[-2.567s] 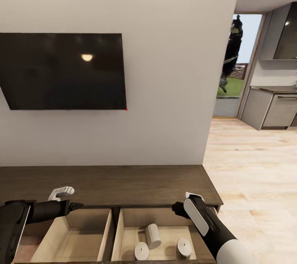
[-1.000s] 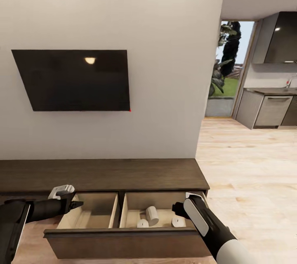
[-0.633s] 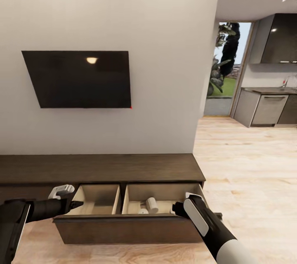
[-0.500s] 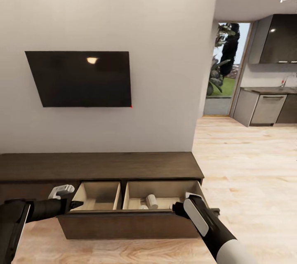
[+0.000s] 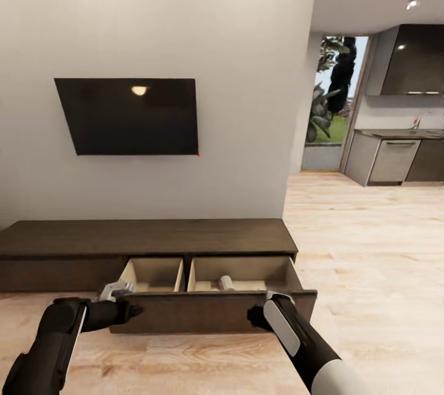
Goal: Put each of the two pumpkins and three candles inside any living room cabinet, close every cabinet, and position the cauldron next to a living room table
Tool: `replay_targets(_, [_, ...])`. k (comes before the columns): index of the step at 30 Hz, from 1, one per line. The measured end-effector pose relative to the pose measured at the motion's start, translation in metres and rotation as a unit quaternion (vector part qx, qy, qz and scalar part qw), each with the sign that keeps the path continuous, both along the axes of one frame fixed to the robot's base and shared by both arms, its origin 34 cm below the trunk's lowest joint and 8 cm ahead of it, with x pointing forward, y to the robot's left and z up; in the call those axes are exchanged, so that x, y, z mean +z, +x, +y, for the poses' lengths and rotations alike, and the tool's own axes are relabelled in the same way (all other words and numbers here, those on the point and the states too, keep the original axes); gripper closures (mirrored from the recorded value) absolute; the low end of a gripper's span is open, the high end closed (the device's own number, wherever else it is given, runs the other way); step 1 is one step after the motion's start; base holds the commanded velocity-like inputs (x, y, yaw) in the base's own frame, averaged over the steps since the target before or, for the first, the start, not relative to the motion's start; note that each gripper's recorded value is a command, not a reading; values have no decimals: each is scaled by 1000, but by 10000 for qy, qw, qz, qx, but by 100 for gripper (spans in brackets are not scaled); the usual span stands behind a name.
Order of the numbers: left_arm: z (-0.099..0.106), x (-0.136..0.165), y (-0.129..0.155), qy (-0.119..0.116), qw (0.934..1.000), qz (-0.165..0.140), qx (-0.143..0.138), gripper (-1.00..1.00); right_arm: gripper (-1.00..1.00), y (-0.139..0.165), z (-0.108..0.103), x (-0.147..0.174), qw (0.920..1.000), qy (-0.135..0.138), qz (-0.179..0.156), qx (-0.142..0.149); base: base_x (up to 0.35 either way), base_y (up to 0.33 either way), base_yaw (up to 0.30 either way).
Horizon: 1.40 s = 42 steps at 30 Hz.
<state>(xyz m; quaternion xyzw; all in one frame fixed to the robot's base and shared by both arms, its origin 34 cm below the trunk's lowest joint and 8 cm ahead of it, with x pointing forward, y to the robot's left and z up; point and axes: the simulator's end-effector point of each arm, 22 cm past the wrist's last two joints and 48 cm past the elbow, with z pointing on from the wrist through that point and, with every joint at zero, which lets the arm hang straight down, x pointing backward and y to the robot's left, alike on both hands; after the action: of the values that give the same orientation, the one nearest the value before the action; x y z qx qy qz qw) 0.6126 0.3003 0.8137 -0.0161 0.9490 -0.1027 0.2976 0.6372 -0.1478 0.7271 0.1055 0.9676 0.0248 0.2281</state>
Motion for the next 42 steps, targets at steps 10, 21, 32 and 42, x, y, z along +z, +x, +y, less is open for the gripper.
replay_targets(10, [-25, -16, 9, 367, 9991, -101, 174, -100, -100, -11, 32, -18, 9996, -251, -70, 94, -102, 0, 0])
replay_targets(21, [-52, -19, 28, 293, 9974, -655, -16, -100, -100, -2, 28, -29, 9987, -364, -367, -32, -1, 0, 0])
replay_targets(32, [-59, -65, 34, 508, 9940, -956, -163, -100, -100, 15, 40, -28, 9899, -591, -1287, 54, 0, 0, 0])
replay_targets(42, [-68, -83, 40, 533, 9903, -1265, -227, -100, -100, 19, 41, -39, 9818, -700, -1763, 70, 0, 0, 0])
